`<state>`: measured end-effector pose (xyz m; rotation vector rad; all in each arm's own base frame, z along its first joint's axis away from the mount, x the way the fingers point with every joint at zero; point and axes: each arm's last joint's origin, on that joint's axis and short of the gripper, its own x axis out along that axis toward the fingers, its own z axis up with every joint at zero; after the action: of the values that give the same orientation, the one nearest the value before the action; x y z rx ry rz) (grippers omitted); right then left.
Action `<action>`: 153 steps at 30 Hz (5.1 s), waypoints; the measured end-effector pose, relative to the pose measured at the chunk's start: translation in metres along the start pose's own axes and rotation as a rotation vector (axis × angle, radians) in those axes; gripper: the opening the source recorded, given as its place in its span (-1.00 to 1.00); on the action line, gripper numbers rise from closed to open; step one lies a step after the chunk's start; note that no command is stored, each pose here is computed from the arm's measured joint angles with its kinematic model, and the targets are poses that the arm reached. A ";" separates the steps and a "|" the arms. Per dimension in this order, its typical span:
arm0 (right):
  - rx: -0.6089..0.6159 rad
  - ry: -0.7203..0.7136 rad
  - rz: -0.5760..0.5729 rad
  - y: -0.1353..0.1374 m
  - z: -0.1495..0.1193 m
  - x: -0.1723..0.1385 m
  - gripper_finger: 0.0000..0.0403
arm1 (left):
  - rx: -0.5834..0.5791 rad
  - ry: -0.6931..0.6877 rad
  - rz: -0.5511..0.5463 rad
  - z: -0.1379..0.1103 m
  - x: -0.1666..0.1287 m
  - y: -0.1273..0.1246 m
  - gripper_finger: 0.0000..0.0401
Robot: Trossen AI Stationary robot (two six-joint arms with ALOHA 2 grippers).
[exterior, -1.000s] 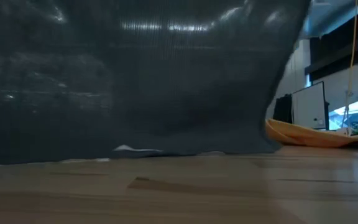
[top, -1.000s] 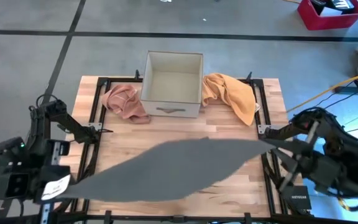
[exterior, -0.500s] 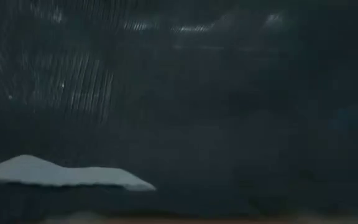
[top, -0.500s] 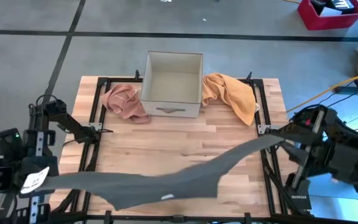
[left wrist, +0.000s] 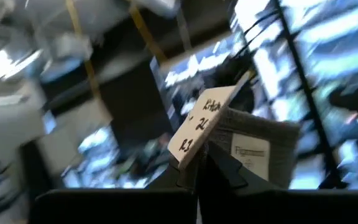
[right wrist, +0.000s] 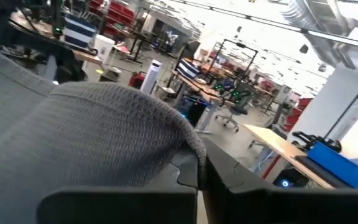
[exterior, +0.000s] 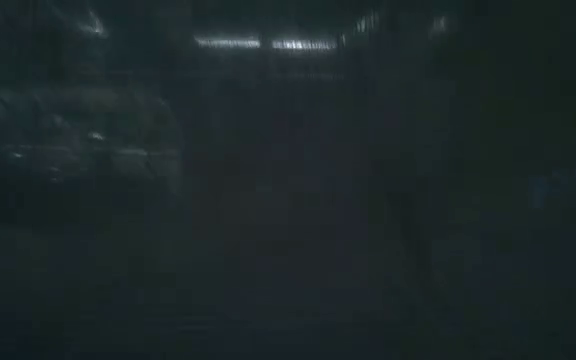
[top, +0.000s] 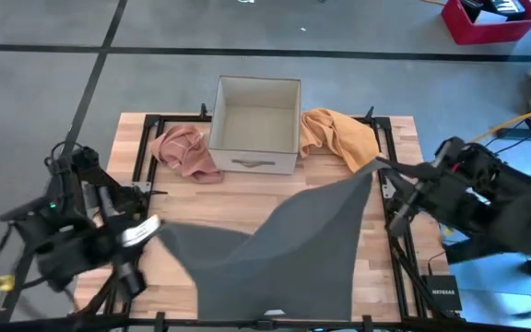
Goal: Fold towel
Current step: Fold the dark gray towel
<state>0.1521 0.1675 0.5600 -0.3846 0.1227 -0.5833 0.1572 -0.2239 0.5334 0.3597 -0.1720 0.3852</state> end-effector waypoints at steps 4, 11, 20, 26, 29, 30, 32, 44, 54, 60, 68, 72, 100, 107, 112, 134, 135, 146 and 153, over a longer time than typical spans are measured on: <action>0.006 0.051 0.031 -0.004 -0.032 0.009 -0.97 | 0.047 0.052 0.038 -0.014 0.009 -0.005 -0.97; -0.100 0.142 0.030 0.018 -0.059 0.027 -0.98 | 0.124 0.103 0.063 -0.038 0.015 -0.006 -0.97; -0.111 0.264 0.021 0.032 -0.099 0.044 -0.98 | -0.014 0.193 0.120 -0.081 0.007 0.005 -0.97; -0.112 0.344 0.013 0.035 -0.132 0.050 -0.98 | -0.058 0.290 0.171 -0.119 -0.012 0.012 -0.97; -0.108 0.392 0.013 0.038 -0.151 0.052 -0.98 | -0.098 0.283 0.160 -0.136 -0.022 0.015 -0.97; -0.105 0.397 0.002 0.038 -0.157 0.054 -0.98 | -0.105 0.282 0.157 -0.141 -0.025 0.017 -0.97; -0.106 0.418 -0.011 0.041 -0.170 0.059 -0.98 | -0.132 0.279 0.159 -0.151 -0.028 0.022 -0.97; -0.014 0.526 0.149 0.058 -0.239 0.092 -0.98 | -0.323 0.262 0.178 -0.207 -0.047 0.024 -0.97; -0.015 0.585 0.323 0.049 -0.284 0.128 -0.98 | -0.377 0.244 0.063 -0.234 -0.077 0.015 -0.97; 0.010 0.553 0.218 0.021 -0.308 0.133 -0.98 | -0.420 0.240 0.035 -0.256 -0.088 0.023 -0.97; 0.011 0.436 0.125 -0.009 -0.308 0.149 -0.98 | -0.436 0.248 0.130 -0.290 -0.084 0.047 -0.97; -0.014 0.379 0.106 -0.014 -0.303 0.154 -0.98 | -0.459 0.250 0.180 -0.301 -0.082 0.060 -0.97; 0.080 0.398 0.284 -0.031 -0.307 0.144 -0.99 | -0.357 0.231 0.151 -0.306 -0.081 0.075 -0.97; 0.172 0.538 0.522 -0.004 -0.309 0.113 -0.99 | -0.567 0.211 -0.045 -0.311 -0.098 0.042 -0.97; 0.216 0.580 0.595 0.013 -0.306 0.097 -0.99 | -0.705 0.230 -0.120 -0.316 -0.109 0.022 -0.97; 0.221 0.571 0.705 0.060 -0.314 0.033 -0.99 | -0.437 0.282 -0.199 -0.283 -0.052 -0.058 -0.99; 0.218 0.570 0.710 0.060 -0.314 0.032 -0.99 | -0.400 0.305 -0.210 -0.285 -0.046 -0.061 -1.00; 0.190 0.577 0.792 0.067 -0.314 0.021 -0.99 | -0.343 0.675 -0.335 -0.295 -0.034 -0.076 -1.00; 0.137 0.639 0.869 0.087 -0.319 0.012 -0.99 | -0.352 0.787 -0.391 -0.311 -0.035 -0.089 -1.00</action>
<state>0.1368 0.1254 0.2319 0.0241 0.8146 0.1695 0.1902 -0.1968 0.2106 -0.1242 0.5896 0.0838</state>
